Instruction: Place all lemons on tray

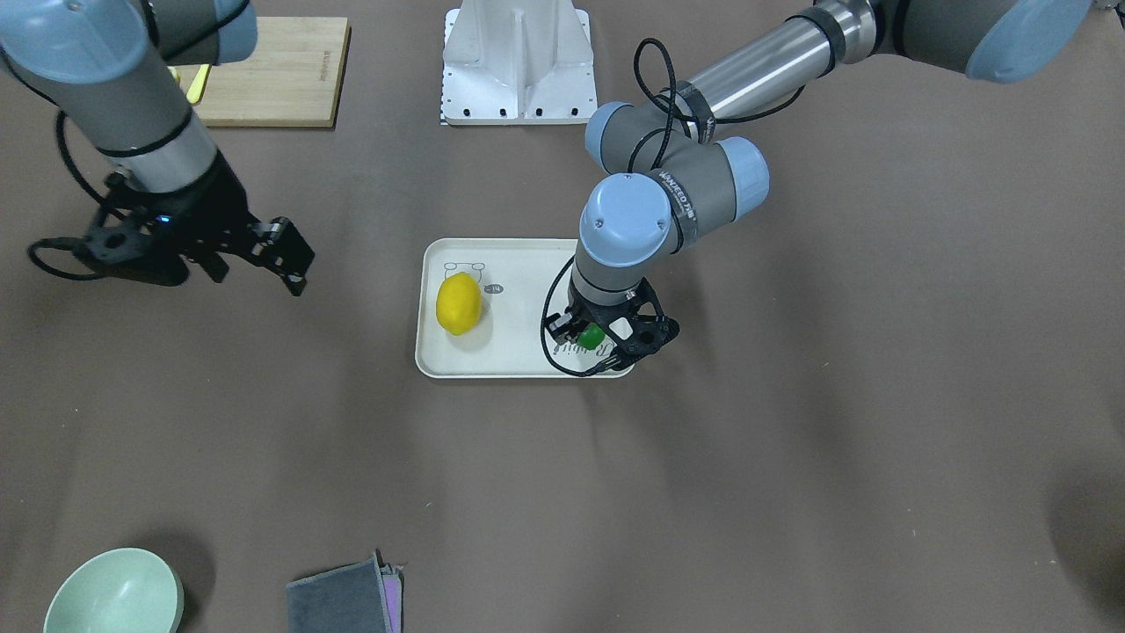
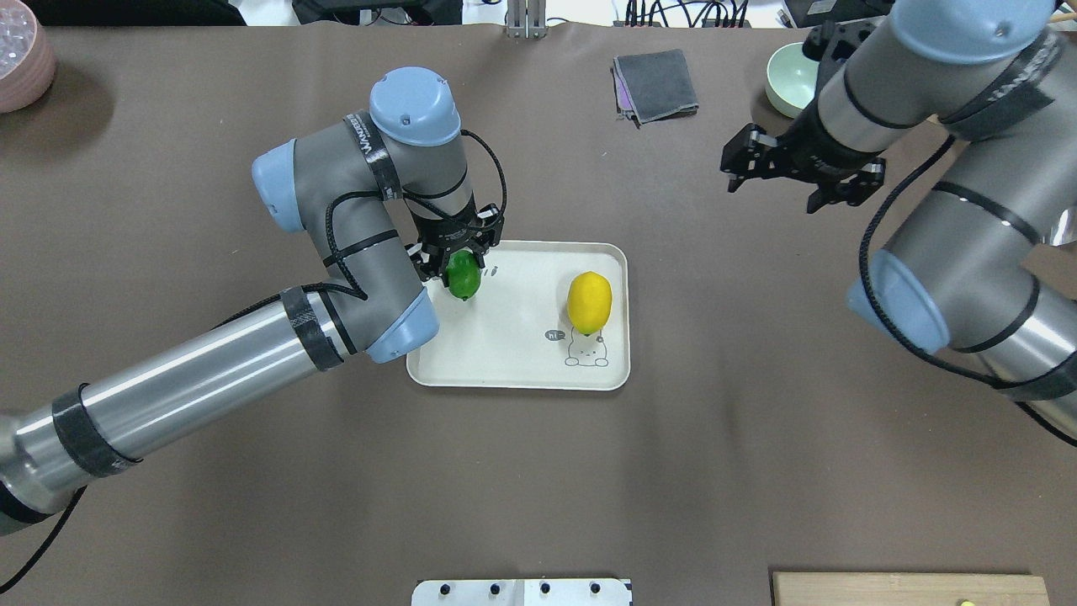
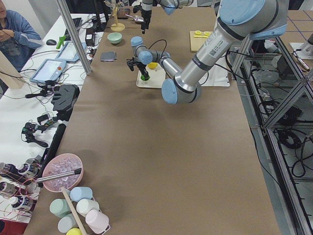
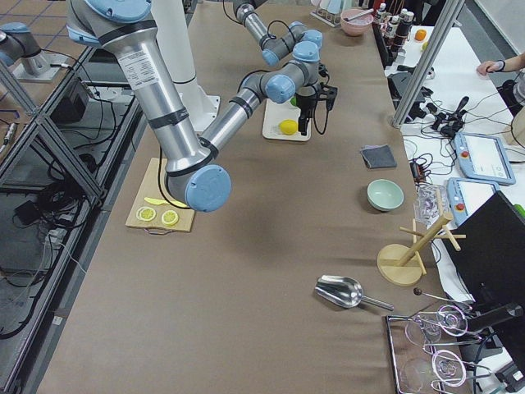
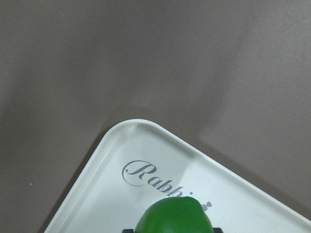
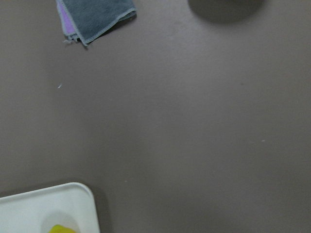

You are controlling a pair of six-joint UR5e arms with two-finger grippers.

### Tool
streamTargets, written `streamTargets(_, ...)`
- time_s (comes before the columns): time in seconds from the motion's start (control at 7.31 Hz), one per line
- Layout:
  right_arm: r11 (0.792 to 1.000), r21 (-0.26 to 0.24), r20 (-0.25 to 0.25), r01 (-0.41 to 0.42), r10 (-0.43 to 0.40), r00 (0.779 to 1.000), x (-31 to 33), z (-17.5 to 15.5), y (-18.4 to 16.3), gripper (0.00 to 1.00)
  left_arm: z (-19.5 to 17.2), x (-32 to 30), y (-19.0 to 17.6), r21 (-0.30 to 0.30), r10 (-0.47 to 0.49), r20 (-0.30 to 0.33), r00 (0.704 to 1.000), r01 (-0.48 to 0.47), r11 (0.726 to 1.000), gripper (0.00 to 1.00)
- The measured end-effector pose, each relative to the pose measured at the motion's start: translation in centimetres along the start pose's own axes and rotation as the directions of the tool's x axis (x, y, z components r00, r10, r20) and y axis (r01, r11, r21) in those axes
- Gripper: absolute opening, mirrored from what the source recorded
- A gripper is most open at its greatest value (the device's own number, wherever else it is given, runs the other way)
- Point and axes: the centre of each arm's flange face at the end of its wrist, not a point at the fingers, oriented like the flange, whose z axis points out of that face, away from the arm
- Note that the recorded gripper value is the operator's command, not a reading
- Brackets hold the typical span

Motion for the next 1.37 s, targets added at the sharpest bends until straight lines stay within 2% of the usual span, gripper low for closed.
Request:
streamTargets(0.27, 0.996, 0.001, -0.134, 0.090, -0.089, 0.987, 7.7, -5.4, -3.5, 1.00, 0.0, -0.4, -0.2, 0.001, 0.011, -0.019, 1.000, -0.011, 1.000, 0.98)
streamTargets(0.55, 0.983, -0.052, -0.206, 0.178, -0.185, 0.961, 16.9, -7.0, -5.8, 1.00, -4.1, -0.9, -2.2, -0.009, -0.002, -0.035, 0.999, 0.002, 1.000, 0.98)
streamTargets(0.68, 0.975, -0.079, -0.214, 0.206, -0.218, 0.952, 21.5, -7.0, -6.6, 1.00, -7.3, -2.7, -4.6, -0.015, 0.018, -0.024, 1.000, -0.018, 1.000, 0.98)
streamTargets(0.96, 0.969, -0.124, -0.160, 0.212, -0.230, 0.960, 31.2, -5.8, -9.1, 1.00, -11.3, -13.2, -9.0, -0.019, 0.166, 0.044, 0.985, -0.166, 0.986, 0.98)
streamTargets(1.23, 0.963, -0.150, -0.113, 0.224, -0.242, 0.964, 39.8, -2.8, -8.9, 1.00, -11.8, -27.0, -13.7, -0.037, 0.343, 0.118, 0.932, -0.341, 0.939, 0.98)
streamTargets(1.37, 0.961, -0.143, -0.094, 0.237, -0.252, 0.963, 42.4, -1.3, -8.4, 1.00, -11.7, -32.7, -15.9, -0.055, 0.397, 0.145, 0.906, -0.394, 0.918, 0.98)
